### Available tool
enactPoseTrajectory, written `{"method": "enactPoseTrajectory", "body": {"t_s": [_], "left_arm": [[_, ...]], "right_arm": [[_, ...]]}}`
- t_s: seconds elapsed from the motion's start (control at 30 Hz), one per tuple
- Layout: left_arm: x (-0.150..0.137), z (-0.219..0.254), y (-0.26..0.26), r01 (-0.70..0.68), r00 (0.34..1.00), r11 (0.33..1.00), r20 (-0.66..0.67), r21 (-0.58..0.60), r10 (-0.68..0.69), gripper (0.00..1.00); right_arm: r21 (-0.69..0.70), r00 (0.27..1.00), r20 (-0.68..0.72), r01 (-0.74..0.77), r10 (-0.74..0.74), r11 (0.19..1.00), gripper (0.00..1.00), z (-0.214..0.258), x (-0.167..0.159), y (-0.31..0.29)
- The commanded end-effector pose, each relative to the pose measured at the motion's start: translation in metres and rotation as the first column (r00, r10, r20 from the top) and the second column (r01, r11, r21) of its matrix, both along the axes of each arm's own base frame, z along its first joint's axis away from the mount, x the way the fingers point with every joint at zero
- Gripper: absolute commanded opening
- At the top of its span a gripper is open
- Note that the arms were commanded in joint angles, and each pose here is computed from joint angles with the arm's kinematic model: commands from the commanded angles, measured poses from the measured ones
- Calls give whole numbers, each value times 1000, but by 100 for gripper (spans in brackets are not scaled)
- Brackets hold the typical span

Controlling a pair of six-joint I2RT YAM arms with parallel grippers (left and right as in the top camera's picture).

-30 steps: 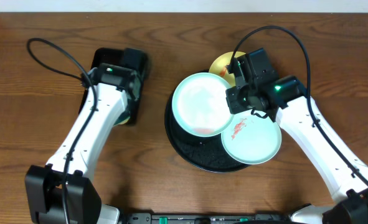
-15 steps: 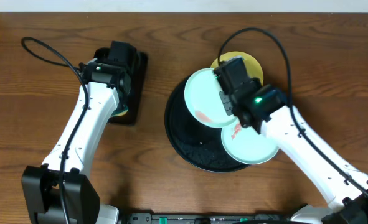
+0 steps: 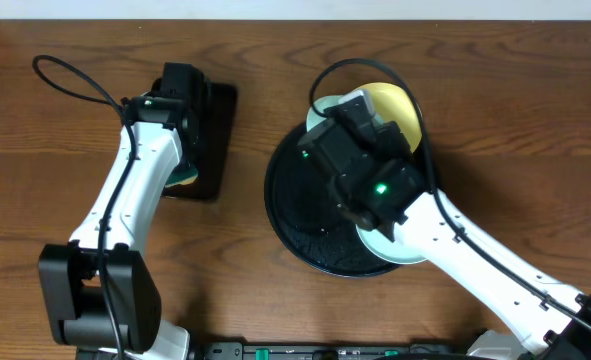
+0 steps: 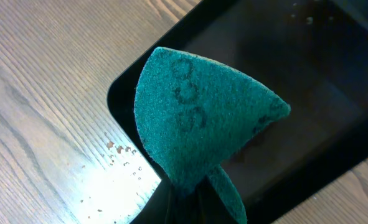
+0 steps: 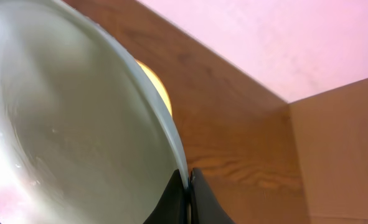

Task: Clean dirty plates on tray and stack at the side
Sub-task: 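Lift the left green plate by its rim with the right gripper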

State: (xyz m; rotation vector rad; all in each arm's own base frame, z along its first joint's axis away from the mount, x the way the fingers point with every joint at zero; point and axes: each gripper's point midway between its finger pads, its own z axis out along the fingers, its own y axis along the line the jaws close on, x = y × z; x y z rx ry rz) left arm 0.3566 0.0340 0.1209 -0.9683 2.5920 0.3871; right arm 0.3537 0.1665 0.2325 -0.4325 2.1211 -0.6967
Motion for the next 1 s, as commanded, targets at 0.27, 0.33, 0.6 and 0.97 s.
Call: {"method": "enactPoseTrajectory", "body": {"t_s": [0.27,0.33,0.6,0.97], "left_arm": [[4,-3,1,19,1000,1000,2,7,-19,8],[4,-4,0,20,1000,1000,0,1,-20,8],[4,-7,-6,28,1000,999,-4,-37,-29,8],[0,-8,-6,28,999,999,-19,-36,-29,8]], "right_arm": [[-99,982,190,31,-11,995,1,50,-5,8],[-102,979,204,30,-8,994,1,53,-6,11],[-95,978,206,-17,36,995,1,53,-14,27],[72,996,52,-78,74,994,1,17,-5,29]]}}
